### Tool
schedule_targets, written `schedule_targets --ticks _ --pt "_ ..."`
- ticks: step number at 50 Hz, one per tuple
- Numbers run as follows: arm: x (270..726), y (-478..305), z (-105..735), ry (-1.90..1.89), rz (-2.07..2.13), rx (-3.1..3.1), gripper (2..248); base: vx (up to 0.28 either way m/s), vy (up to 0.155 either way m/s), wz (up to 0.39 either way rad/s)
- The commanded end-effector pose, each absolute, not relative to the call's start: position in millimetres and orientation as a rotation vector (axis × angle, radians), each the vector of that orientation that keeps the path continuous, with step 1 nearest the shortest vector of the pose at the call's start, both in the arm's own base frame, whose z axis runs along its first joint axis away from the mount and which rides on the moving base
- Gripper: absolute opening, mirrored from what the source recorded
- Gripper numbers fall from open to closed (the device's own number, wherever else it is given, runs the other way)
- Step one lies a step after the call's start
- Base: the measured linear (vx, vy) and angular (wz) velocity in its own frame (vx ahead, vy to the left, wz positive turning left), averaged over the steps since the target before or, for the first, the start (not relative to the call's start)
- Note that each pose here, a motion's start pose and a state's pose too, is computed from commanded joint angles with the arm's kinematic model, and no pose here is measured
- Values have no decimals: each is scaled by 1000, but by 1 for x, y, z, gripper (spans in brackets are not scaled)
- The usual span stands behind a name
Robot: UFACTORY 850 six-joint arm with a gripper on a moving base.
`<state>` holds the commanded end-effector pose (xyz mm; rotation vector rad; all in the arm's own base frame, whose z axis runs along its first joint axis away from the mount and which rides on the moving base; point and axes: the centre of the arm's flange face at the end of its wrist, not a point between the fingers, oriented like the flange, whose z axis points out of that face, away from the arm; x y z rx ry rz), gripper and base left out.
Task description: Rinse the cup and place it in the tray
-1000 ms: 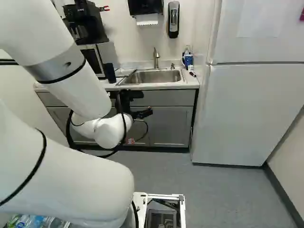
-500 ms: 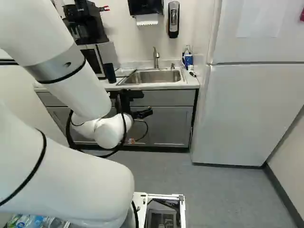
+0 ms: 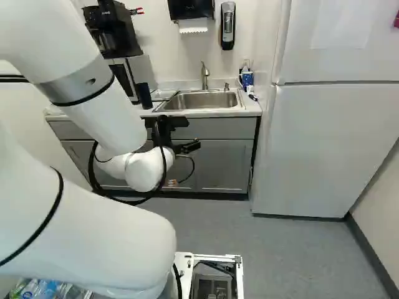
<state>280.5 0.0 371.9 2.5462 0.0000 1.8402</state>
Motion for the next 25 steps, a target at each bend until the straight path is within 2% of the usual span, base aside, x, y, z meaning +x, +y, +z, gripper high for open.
schedule_targets --ticks 25 --pt "301 0 396 0 1921 2486 247 0 0 0"
